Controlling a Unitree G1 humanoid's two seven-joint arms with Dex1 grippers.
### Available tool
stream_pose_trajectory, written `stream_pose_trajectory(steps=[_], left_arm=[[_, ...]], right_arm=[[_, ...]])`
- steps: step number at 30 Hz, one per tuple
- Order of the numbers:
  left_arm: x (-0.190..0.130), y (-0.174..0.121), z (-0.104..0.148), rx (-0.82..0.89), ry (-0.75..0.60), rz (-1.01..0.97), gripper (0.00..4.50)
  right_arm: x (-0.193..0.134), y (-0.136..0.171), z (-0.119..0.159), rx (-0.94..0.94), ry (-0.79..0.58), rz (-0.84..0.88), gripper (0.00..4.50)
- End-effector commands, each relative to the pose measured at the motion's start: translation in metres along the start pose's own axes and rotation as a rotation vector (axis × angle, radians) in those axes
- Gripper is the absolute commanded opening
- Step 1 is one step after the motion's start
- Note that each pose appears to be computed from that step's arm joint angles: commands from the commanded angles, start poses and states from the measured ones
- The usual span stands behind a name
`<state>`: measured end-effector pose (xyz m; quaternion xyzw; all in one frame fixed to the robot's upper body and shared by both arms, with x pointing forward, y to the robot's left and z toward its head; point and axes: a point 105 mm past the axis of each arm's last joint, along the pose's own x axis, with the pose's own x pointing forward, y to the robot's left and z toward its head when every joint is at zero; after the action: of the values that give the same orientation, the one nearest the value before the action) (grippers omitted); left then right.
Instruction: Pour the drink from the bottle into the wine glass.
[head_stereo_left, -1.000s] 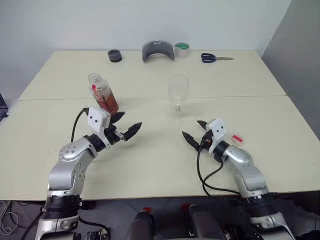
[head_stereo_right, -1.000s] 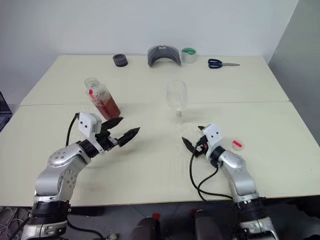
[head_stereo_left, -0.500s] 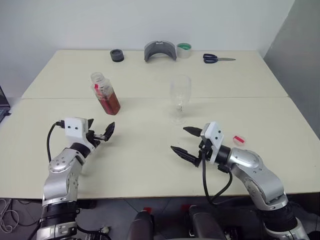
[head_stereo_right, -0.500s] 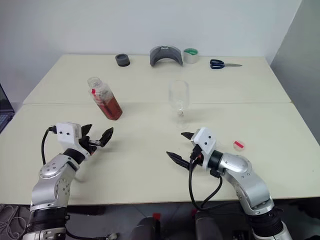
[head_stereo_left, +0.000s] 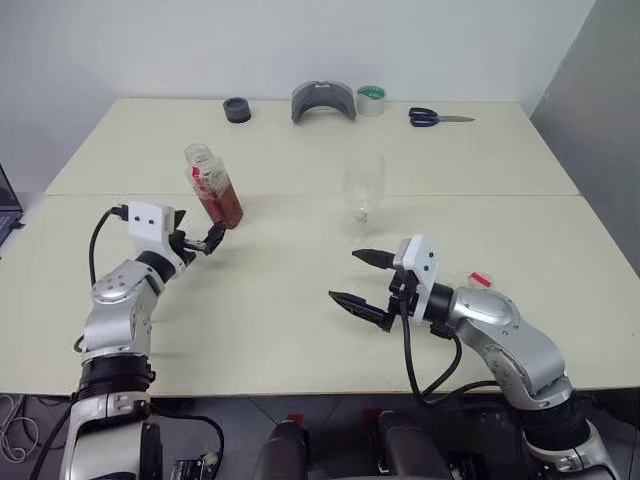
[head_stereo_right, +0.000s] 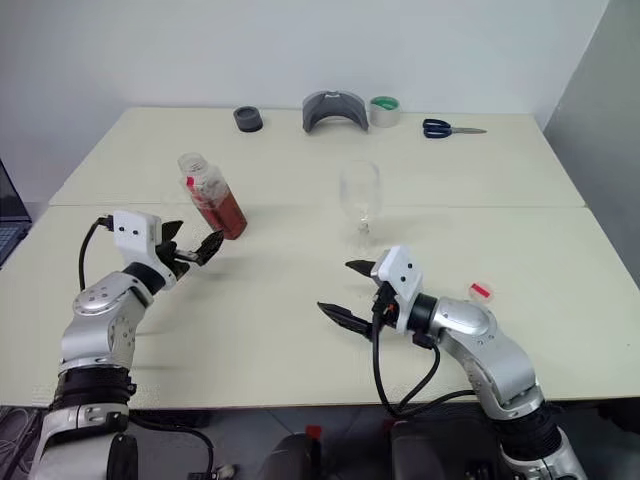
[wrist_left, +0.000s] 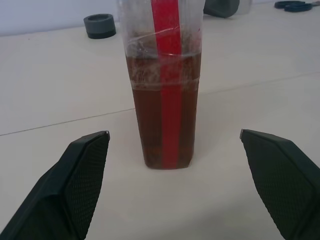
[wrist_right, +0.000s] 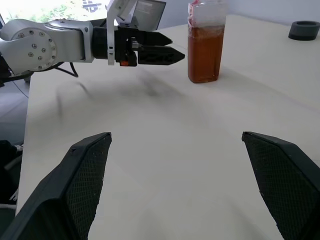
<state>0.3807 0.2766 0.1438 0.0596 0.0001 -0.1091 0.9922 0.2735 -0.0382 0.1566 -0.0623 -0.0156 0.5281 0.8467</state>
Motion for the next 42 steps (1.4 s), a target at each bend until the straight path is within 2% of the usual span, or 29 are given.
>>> stream_pose_trajectory(steps=[1, 10, 42], left_arm=[[0.005, 0.002, 0.017, 0.057, -0.042, -0.013, 4.5], [0.016, 0.008, 0.031, 0.064, -0.068, -0.003, 4.5], [0.056, 0.006, 0.044, 0.053, -0.063, -0.084, 4.5]], right_arm=[[0.0, 0.008, 0.013, -0.034, -0.037, 0.032, 4.45], [0.001, 0.007, 0.013, -0.04, -0.029, 0.027, 4.45], [0.003, 0.007, 0.012, -0.054, -0.019, 0.023, 4.45]])
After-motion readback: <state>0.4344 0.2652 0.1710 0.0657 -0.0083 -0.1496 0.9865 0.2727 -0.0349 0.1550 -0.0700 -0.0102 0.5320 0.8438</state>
